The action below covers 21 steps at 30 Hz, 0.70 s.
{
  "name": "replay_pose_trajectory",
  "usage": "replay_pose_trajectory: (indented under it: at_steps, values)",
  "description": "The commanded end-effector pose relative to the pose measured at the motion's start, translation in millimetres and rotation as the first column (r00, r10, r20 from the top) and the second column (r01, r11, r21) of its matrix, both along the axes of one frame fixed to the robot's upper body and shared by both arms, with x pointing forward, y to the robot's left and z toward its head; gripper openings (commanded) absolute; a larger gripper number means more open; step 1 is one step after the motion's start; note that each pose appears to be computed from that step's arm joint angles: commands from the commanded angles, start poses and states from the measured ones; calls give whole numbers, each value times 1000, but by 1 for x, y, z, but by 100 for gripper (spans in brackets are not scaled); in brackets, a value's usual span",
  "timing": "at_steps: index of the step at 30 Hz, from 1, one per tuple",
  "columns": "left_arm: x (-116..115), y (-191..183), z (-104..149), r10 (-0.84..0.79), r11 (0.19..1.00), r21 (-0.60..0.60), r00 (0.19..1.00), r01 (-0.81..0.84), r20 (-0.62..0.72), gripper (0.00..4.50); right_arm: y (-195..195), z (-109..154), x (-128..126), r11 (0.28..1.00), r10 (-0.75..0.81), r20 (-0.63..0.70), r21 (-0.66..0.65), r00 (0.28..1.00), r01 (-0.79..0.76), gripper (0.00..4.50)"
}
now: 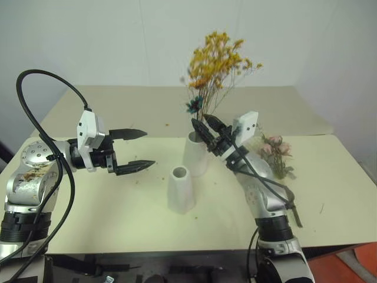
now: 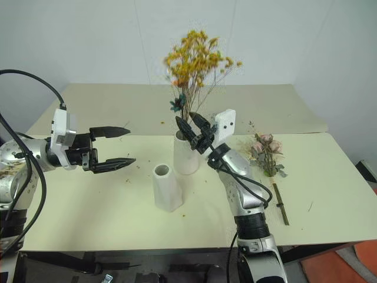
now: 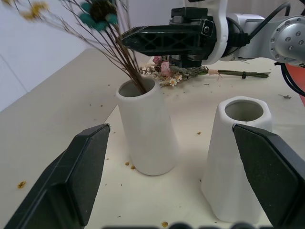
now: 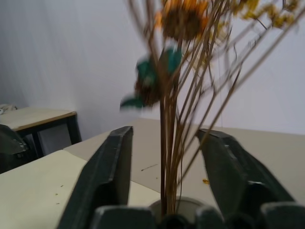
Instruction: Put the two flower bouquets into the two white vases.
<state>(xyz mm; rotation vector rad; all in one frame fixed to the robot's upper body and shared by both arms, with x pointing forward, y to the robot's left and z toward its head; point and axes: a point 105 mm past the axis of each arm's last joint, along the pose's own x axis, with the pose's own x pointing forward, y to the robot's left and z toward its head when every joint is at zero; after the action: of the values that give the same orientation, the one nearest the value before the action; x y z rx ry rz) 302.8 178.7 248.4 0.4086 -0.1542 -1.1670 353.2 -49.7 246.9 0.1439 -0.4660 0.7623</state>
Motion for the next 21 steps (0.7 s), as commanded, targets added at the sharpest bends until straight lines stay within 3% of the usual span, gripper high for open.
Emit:
replay_pose_trajectory:
  at_steps: [1,3,7,12,16,21]
  values:
    - [-2,-1,9,-11,1000,12,999,10,49,450,-2,9,-15,1000,14,62,-18,998,-13,397]
    - [-2,-1,9,-12,1000,12,999,12,49,450,-5,5,-15,999,-9,52,-36,999,11,447]
    - [-1,-2,9,-13,1000,15,999,13,49,450,-15,2,-16,994,-60,68,-91,996,67,447]
    - [-1,-6,17,-37,999,10,996,36,79,450,-39,-1,-17,954,-140,89,-254,986,159,447]
    - [-20,-22,56,-158,979,-99,969,180,191,450,-69,-7,-16,842,-233,73,-485,970,238,447]
    - [-33,-40,68,-258,959,-57,940,277,224,450,-111,-12,-26,736,-288,19,-635,957,234,447]
